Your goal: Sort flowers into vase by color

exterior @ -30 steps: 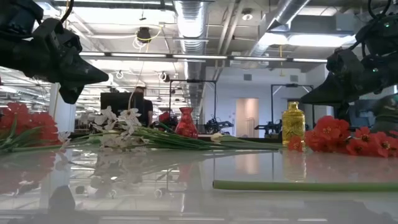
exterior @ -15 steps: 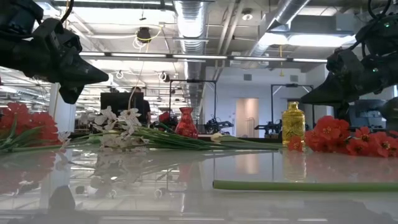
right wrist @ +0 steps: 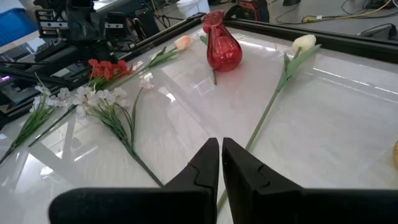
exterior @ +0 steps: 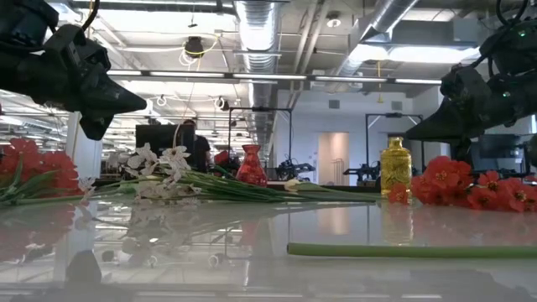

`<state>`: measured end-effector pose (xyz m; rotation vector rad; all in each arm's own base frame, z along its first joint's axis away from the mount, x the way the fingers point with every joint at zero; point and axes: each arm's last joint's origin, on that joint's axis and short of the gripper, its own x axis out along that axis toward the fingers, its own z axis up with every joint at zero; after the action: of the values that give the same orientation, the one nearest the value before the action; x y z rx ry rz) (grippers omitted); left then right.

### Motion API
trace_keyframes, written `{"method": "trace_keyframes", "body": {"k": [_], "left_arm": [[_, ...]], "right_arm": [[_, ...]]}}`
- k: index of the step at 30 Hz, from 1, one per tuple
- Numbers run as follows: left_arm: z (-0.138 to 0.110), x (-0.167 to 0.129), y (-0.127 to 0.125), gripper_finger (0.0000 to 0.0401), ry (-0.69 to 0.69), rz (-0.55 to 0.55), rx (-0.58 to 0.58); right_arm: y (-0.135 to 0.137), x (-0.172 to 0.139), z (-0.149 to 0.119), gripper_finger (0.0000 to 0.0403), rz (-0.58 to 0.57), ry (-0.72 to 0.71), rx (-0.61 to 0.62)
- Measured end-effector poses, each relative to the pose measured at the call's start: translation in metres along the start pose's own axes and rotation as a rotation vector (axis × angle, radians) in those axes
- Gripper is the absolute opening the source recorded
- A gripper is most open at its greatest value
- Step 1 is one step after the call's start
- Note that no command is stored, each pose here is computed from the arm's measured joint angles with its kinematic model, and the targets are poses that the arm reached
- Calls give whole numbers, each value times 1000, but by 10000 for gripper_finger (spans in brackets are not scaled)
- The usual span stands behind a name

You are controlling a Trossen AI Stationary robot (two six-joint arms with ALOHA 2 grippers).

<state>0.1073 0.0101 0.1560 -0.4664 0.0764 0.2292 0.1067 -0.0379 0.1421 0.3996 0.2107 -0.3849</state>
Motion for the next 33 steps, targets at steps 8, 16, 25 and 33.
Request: {"method": "trace_keyframes", "body": {"k": [8,16,25,33], "left_arm": [[0,0,0,0,0,0,0],[0,0,0,0,-7,6,0],[3,0,2,0,-67,98,-13],[6,-1,5,0,-180,203,-282]], "right_arm": [[0,0,0,49,0,0,0],[0,0,0,49,0,0,0],[0,0,0,49,0,0,0],[0,0,1,49,3,-11,0]]}}
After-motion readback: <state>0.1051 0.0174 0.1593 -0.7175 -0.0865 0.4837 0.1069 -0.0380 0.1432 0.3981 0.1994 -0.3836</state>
